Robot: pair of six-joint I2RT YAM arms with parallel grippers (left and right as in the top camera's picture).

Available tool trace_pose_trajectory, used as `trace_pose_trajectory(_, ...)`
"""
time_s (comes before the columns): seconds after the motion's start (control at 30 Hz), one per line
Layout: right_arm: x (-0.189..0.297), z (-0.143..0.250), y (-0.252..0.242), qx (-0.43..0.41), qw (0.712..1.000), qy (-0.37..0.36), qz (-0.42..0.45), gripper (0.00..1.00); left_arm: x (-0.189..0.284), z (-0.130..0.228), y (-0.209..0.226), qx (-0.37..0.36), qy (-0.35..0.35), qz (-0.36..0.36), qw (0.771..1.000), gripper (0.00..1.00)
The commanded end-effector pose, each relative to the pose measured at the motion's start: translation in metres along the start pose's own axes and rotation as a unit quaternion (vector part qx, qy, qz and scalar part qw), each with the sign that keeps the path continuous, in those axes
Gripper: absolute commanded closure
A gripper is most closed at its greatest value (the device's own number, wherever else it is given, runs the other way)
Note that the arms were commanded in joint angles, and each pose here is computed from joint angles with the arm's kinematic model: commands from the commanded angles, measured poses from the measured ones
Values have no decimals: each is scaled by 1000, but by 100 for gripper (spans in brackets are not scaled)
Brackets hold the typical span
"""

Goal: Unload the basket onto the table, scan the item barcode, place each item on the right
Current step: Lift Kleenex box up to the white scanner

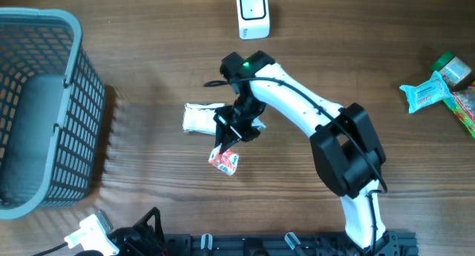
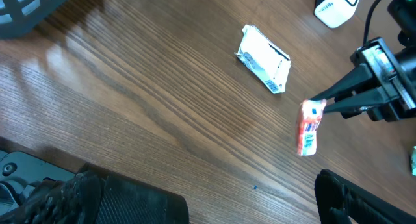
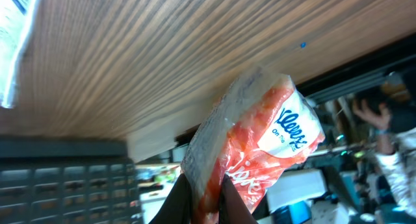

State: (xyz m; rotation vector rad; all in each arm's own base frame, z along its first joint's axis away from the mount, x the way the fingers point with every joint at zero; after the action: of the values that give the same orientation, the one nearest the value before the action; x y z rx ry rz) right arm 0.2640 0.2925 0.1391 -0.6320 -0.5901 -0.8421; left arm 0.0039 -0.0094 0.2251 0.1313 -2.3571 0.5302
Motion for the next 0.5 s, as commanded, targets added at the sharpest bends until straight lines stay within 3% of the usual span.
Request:
trace_pose_trajectory(0.0,15,-5,10,-55,997,46,-21,96,-1,3,0,2,8,3,1000,0)
trace_pose_trajectory(0.07,17,-16,9,-77,997,6,-23,95,-1,3,0,2,8,3,1000,0)
trace_pose_trajectory(0.17,23,-44,-4,-107,984,-141,-13,96,-1,3,0,2,8,3,1000,0)
trace_pose_trajectory(0.33,65,-29,-10,54,969,-235,-45,95,-1,3,0,2,8,3,1000,0)
trace_pose_trajectory(0.47,87,-30,-3,43,943,-309,-116,96,-1,3,0,2,8,3,1000,0)
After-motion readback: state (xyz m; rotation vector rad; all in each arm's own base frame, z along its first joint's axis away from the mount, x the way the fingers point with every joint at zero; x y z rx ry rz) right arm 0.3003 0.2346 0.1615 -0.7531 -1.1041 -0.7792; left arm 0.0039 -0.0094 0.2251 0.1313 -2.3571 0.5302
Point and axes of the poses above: each gripper's point midway between its finger pads, its own x axis back along the fingers, its own y axis along the line the jaws close on, z = x × y, the point moved 7 cm from there along x, back along the fingers, and after that the axes turned 12 degrees about -x, right-handed, at the moved point
